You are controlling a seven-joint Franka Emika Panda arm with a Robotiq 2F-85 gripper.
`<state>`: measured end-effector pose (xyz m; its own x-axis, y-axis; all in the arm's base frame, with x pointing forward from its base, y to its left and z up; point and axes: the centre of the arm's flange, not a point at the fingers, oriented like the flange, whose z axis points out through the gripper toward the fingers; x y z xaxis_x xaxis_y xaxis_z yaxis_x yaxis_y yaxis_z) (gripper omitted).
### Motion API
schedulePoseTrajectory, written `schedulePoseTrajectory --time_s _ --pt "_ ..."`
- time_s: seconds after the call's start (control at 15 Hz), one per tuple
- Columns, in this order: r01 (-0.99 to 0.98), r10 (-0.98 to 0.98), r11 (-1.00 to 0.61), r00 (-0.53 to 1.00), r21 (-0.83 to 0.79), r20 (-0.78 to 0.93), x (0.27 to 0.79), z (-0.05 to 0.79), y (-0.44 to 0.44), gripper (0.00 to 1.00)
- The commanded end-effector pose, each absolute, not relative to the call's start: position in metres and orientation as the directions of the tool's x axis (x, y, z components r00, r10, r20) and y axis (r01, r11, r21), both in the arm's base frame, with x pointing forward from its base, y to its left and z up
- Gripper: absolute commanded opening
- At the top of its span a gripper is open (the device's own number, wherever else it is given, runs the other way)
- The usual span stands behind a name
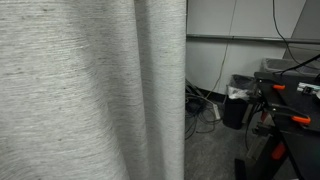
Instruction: Open the curtain to the left then close it to the right
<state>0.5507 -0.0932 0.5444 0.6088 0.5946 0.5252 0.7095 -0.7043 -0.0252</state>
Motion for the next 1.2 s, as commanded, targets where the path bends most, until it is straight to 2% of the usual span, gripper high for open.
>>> schedulePoseTrajectory --time_s 0.0,0.07,0.13,0.2,0.33,0.73,0.87,1.07,1.13 --pt "0.731 0.619 -0.682 0.599 -0.03 0.508 0.578 0.543 -0.092 1.0" --pt "0.732 0.623 -0.681 0.6 -0.031 0.502 0.581 0.541 -0.09 1.0" --pt "0.73 0.626 -0.682 0.605 -0.029 0.493 0.583 0.54 -0.089 0.83" --pt "0.73 0.63 -0.683 0.607 -0.028 0.485 0.585 0.539 -0.089 0.72" --pt "0.726 0.642 -0.688 0.614 -0.009 0.459 0.59 0.541 -0.084 0.58" --pt "0.714 0.677 -0.698 0.635 0.052 0.372 0.562 0.564 -0.093 0.11" --pt "0.714 0.69 -0.697 0.641 0.07 0.337 0.548 0.571 -0.098 0.0" --pt "0.737 0.721 -0.672 0.628 0.073 0.292 0.53 0.576 -0.096 0.0" --pt "0.754 0.734 -0.654 0.616 0.056 0.286 0.526 0.577 -0.094 0.26"
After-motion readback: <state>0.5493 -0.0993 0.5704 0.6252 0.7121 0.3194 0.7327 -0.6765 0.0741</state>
